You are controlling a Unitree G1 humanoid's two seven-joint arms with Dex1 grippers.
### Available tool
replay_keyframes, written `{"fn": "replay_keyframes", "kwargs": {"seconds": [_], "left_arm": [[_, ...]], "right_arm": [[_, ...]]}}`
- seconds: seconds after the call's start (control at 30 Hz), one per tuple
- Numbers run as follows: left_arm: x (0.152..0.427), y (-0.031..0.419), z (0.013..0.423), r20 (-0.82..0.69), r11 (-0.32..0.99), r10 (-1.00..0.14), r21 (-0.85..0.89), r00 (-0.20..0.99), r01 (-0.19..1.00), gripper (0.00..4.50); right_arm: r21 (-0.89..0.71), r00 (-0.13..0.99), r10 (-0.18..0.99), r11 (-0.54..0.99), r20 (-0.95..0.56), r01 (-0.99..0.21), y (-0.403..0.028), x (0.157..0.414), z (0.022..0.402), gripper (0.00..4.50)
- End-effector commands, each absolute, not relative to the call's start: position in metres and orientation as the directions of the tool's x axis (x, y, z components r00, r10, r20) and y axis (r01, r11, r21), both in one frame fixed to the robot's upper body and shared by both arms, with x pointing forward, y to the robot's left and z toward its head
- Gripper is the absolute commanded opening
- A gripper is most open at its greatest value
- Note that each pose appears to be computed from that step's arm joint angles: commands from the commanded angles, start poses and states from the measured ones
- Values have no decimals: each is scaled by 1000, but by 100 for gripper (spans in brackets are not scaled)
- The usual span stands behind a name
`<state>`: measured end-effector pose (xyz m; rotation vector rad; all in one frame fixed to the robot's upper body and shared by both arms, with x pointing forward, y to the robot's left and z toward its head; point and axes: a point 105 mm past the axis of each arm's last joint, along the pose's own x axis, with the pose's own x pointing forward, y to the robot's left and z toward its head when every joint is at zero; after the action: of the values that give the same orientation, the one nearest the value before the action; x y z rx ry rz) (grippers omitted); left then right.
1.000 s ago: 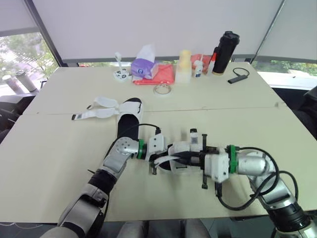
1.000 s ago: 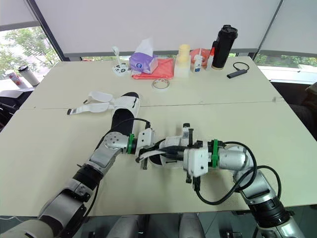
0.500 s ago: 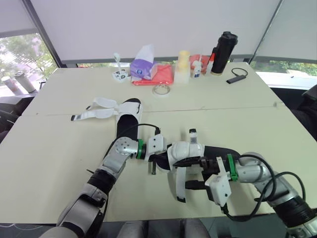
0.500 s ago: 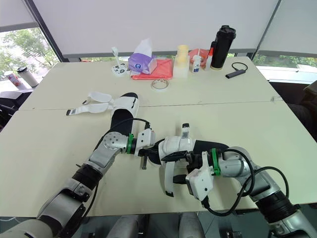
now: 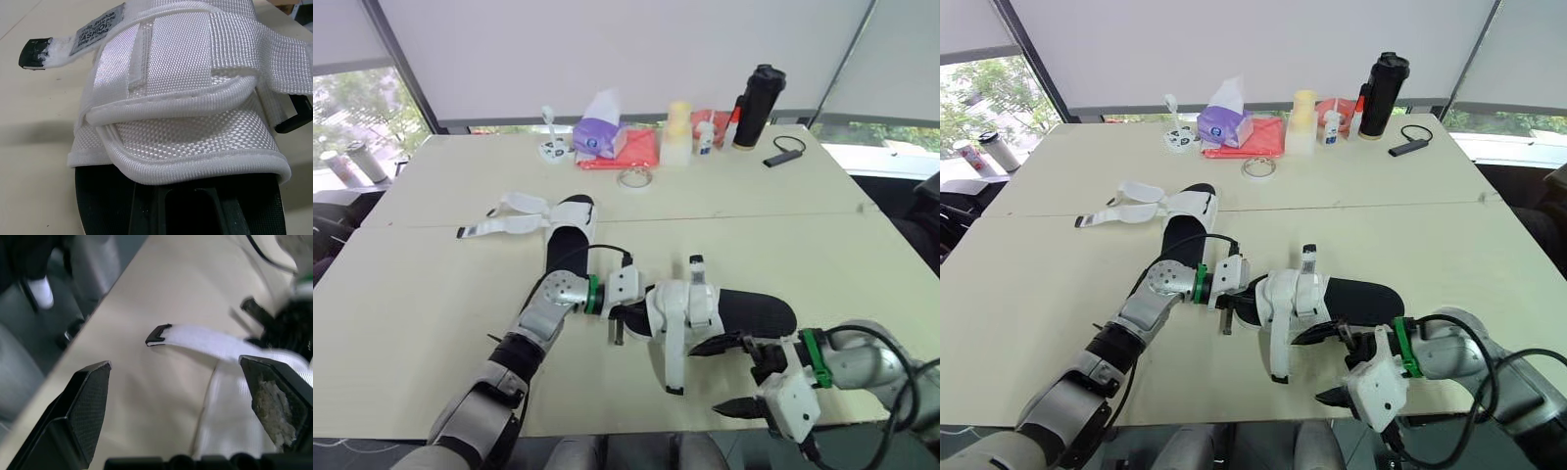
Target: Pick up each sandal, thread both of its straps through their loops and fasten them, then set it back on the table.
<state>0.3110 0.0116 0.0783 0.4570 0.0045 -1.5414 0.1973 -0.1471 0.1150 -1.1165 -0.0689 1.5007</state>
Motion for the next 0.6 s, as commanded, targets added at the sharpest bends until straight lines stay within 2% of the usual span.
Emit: {"fn": "replay_keyframes", "kwargs": {"seconds": [0.03, 0.13, 0.23, 0.27, 0.33, 0.4, 0.53, 0.6], "left_arm": [[303, 21, 45, -403, -66, -915, 211, 25, 975, 0], [303, 20, 44, -403, -66, -915, 216, 28, 974, 0], [303, 19, 44, -401, -65, -916, 220, 29, 973, 0], [303, 19, 44, -400, -65, -916, 220, 29, 973, 0], [303, 19, 43, -399, -63, -916, 220, 31, 973, 0], [303, 19, 43, -399, -64, -916, 222, 31, 973, 0], [301, 19, 42, -399, -64, -916, 221, 30, 973, 0], [301, 19, 42, -399, -64, -916, 220, 30, 973, 0]], "right_arm": [[-511, 224, 808, -108, -544, -853, -151, 201, 141, 448], [-399, 244, 802, 7, -546, -917, -152, 201, 143, 448], [-220, 269, 791, 173, -550, -960, -153, 201, 142, 448], [-94, 264, 774, 258, -575, -962, -157, 200, 137, 448], [44, 233, 782, 315, -578, -948, -155, 194, 136, 448], [104, 193, 800, 302, -568, -948, -150, 187, 139, 448], [385, 112, 842, 355, -528, -852, -143, 175, 137, 448], [512, 118, 879, 373, -462, -773, -136, 175, 133, 448]]}}
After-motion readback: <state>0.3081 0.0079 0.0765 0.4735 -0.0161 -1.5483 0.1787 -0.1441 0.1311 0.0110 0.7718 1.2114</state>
